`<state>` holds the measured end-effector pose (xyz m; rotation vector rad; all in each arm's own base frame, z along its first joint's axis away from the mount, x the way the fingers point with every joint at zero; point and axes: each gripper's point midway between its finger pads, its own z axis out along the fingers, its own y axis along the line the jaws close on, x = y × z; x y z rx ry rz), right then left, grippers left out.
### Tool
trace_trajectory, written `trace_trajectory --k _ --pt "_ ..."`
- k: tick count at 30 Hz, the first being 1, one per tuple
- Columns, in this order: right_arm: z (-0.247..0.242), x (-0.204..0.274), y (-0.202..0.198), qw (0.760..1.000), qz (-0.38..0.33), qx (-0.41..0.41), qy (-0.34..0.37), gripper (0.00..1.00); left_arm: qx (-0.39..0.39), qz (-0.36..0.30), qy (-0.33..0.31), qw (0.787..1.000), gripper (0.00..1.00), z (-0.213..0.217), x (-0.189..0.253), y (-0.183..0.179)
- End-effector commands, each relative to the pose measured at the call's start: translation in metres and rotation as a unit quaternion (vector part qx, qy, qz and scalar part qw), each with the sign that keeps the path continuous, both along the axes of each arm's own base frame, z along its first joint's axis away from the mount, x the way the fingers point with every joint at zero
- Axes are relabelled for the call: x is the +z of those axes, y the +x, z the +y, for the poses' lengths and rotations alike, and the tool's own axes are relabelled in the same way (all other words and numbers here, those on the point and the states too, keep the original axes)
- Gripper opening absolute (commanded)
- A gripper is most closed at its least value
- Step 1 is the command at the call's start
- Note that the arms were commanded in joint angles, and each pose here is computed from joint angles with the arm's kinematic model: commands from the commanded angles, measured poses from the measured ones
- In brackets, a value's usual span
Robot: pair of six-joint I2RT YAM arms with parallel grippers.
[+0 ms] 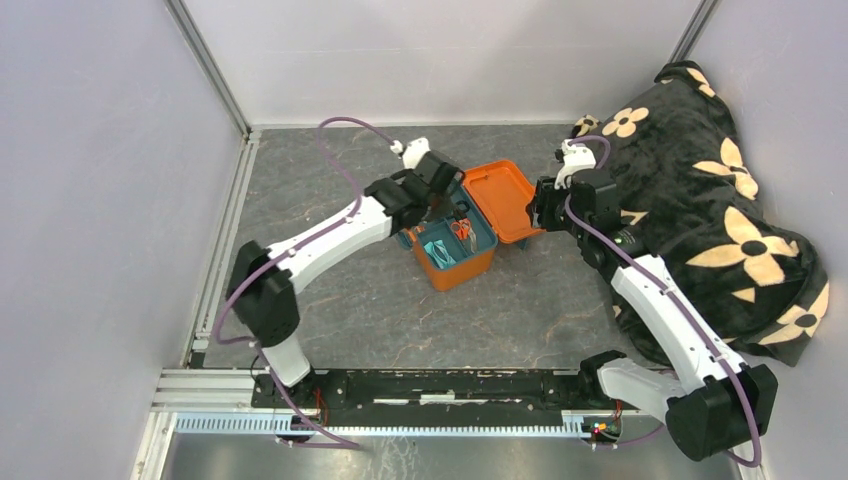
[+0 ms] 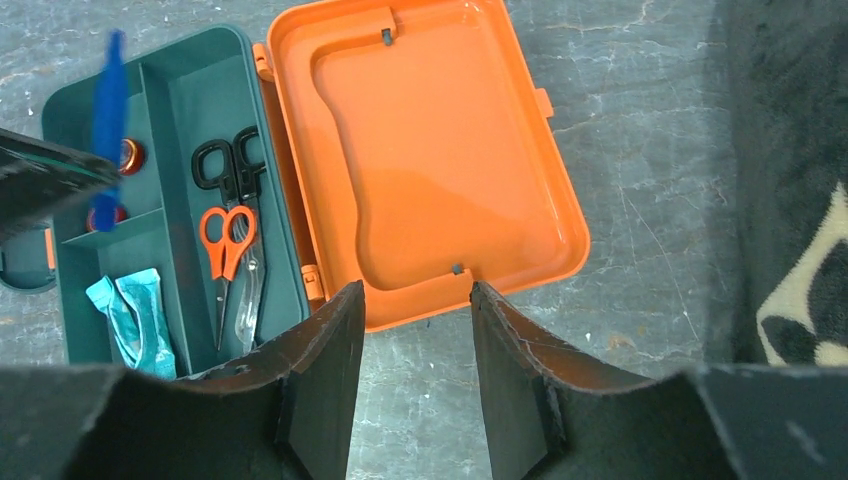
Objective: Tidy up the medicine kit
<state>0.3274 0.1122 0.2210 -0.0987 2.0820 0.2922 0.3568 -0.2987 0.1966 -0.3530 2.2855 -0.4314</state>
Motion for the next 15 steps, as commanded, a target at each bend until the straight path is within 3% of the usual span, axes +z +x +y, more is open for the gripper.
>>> trace_trajectory --k 1,8,15 --pt "-0.009 0.005 -0.004 1.0 -0.011 -0.019 -0.009 0.5 -0.006 -0.009 -0.048 0.999 0.02 -0.036 0.016 0.009" --pt "-0.011 0.002 -0.006 1.0 -0.01 -0.019 -0.018 0.51 -0.02 0.008 -0.055 0.998 0.04 -0.056 -0.001 0.012" --pt "-0.011 -0.005 -0.005 1.0 -0.001 -0.018 -0.022 0.51 -0.017 0.004 -0.055 0.998 0.35 -0.052 0.0 0.01"
